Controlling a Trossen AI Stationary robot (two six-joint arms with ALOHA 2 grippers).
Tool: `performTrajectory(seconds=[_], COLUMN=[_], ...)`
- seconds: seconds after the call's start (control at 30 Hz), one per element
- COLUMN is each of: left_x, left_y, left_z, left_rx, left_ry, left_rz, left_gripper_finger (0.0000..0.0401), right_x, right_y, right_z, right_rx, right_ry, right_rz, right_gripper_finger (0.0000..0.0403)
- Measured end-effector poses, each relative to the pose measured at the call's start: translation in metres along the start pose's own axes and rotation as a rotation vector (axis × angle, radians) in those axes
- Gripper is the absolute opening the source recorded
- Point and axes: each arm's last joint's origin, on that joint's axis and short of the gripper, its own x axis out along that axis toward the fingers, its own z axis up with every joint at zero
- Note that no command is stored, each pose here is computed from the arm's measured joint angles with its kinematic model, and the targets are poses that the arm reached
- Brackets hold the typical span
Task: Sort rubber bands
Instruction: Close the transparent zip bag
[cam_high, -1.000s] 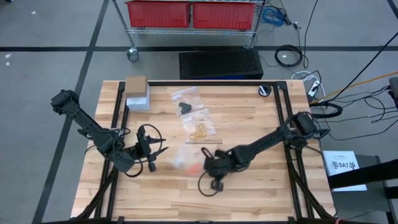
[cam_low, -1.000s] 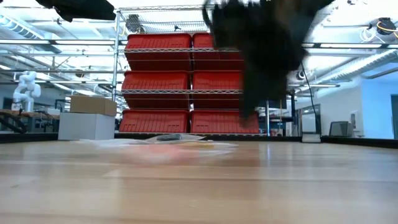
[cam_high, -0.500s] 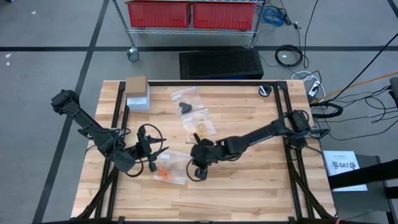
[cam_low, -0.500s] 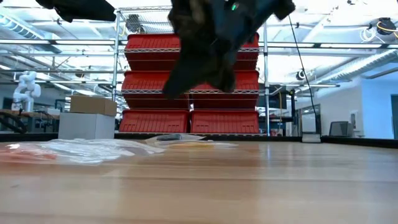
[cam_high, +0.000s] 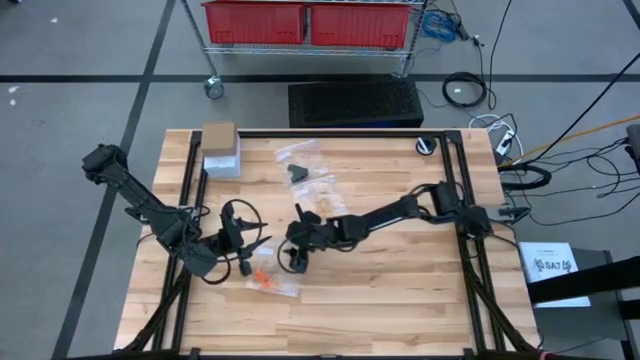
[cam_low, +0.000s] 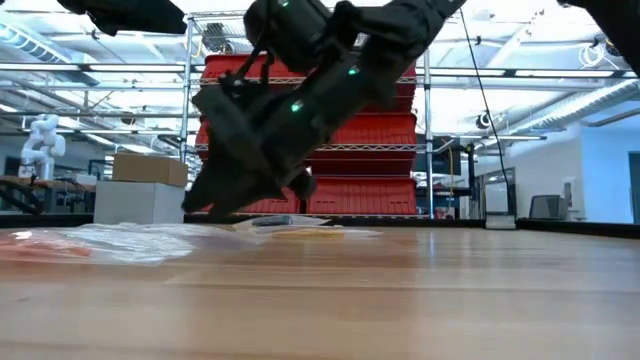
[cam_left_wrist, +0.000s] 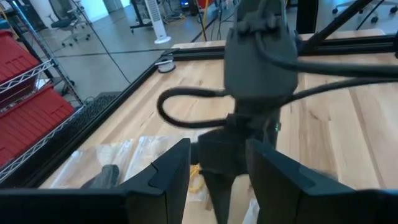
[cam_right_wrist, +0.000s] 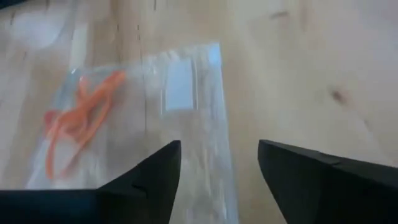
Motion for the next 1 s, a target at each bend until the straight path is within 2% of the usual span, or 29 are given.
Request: performTrajectory(seconds=[0.13, 0.23, 0.3, 0.4, 0.47, 0.5, 0.73, 0.87, 1.0], left_x=[0.0, 0.0, 0.0, 0.0, -0.001, -0.002, -0.005, -0.005, -0.009], left_y=[0.0, 0.0, 0.0, 0.001, 0.003, 0.003, 0.005, 0.004, 0.002], left_z=[0.0, 0.0, 0.001, 0.002, 0.004, 0.005, 0.006, 0.006, 0.011], left_rx=[0.0, -0.001, -0.006, -0.017, -0.024, -0.03, -0.031, -0.04, -0.054], left_ry=[0.0, 0.0, -0.003, -0.017, -0.026, -0.03, -0.032, -0.027, -0.055], left_rz=[-0.002, -0.002, -0.002, 0.022, 0.038, 0.038, 0.03, -0.01, -0.057], left_gripper_finger=[0.0162, 0.0162, 0.0162, 0.0162, 0.0162, 0.0162, 0.0162, 0.0162, 0.0162], right_x=[0.017, 0.024, 0.023, 0.016, 0.008, 0.002, -0.054, -0.096, -0.131], right_y=[-0.003, 0.0, 0.002, 0.005, 0.012, 0.016, 0.055, 0.084, 0.108], right_z=[-0.007, -0.006, -0.006, -0.004, 0.002, 0.008, 0.031, 0.037, 0.04], right_rx=[-0.017, -0.024, -0.046, -0.093, -0.133, -0.159, -0.355, -0.458, -0.505], right_ry=[0.03, 0.035, 0.054, 0.068, 0.081, 0.083, 0.188, 0.21, 0.187], right_rz=[0.015, 0.037, 0.033, 0.027, 0.013, -0.003, -0.111, -0.206, -0.275], right_gripper_finger=[0.0206, 0.0182, 0.0149, 0.0078, 0.0028, 0.0014, 0.0009, 0.0002, 0.0001])
